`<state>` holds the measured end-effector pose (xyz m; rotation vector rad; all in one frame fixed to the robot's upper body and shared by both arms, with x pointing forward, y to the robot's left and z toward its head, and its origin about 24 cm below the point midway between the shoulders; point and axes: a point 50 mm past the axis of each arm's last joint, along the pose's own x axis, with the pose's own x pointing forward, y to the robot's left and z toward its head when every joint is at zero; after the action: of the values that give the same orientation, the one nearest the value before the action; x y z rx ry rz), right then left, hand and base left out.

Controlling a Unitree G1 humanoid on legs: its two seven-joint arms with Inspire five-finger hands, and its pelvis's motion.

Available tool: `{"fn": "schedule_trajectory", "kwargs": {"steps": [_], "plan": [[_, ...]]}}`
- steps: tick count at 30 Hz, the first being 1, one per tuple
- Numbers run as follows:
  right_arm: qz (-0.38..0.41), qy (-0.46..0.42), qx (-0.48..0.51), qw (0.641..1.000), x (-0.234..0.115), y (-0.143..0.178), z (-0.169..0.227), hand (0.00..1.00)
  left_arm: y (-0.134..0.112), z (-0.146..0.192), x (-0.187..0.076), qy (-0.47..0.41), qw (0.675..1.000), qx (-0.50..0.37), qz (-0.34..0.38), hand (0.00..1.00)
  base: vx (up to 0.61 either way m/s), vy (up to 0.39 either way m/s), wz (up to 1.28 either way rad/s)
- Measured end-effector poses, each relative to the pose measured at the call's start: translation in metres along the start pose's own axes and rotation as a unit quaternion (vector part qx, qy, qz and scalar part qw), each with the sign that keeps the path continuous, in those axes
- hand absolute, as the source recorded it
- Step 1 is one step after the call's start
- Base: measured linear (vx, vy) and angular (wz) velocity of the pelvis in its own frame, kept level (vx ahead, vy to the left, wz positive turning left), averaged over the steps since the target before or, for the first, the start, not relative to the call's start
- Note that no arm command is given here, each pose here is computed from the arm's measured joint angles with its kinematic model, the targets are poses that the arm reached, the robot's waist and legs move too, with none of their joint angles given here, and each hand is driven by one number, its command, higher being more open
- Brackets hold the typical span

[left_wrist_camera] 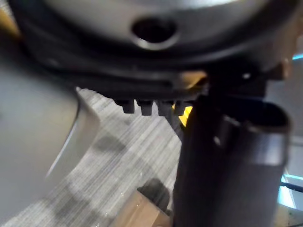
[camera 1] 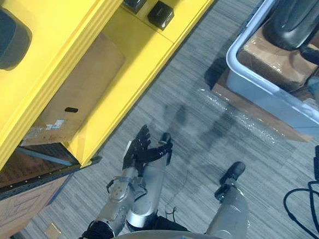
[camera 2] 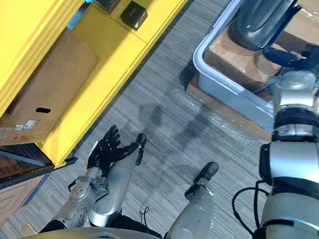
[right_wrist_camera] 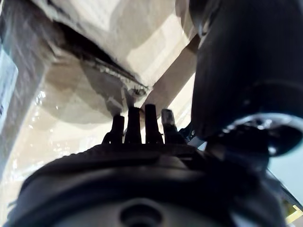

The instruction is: Walk over and take three plastic housings, then place them on the shelf

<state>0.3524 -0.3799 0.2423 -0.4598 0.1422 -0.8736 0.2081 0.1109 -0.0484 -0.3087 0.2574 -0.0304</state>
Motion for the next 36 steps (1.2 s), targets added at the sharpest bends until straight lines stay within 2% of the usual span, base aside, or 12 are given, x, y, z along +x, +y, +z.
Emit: {"fn": "schedule_trajectory", "kwargs": {"steps": [6,12,17,21,22,27,32,36], "plan": [[-0.029,0.008,-0.064,0.997,0.006,-0.024,-0.005,0.00,0.003,-0.002,0.001,0.007,1.000,-0.008,0.019,1.00,0.01,0.027,0.06],[0.004,0.053,-0.073,0.996,0.007,-0.026,-0.013,0.00,0.003,0.001,0.001,0.003,1.000,-0.011,0.017,1.00,0.03,0.001,0.03],[0.060,0.064,-0.122,0.989,0.004,-0.009,-0.020,0.00,0.000,0.009,-0.004,-0.019,1.000,-0.017,0.001,1.00,-0.02,0.004,-0.03],[0.110,0.051,-0.181,0.976,0.000,0.007,-0.018,0.00,0.010,0.019,-0.006,-0.037,0.999,-0.016,0.005,1.00,-0.04,-0.007,-0.06],[0.124,0.043,-0.195,0.972,-0.001,0.011,-0.016,1.00,0.014,0.021,-0.010,-0.044,0.999,-0.021,0.011,1.00,0.00,0.000,0.00],[0.143,-0.009,-0.197,0.970,-0.007,0.021,0.002,1.00,0.025,0.023,-0.024,-0.043,0.999,-0.021,0.022,1.00,0.01,-0.005,-0.04],[0.055,-0.122,-0.147,0.980,-0.016,0.023,0.040,1.00,0.019,0.020,-0.024,-0.036,0.999,-0.022,0.007,1.00,0.01,-0.003,-0.07],[-0.004,-0.233,-0.109,0.966,-0.032,0.029,0.071,1.00,0.014,0.016,-0.025,-0.029,0.999,-0.022,-0.004,1.00,0.00,0.004,-0.01]]}}
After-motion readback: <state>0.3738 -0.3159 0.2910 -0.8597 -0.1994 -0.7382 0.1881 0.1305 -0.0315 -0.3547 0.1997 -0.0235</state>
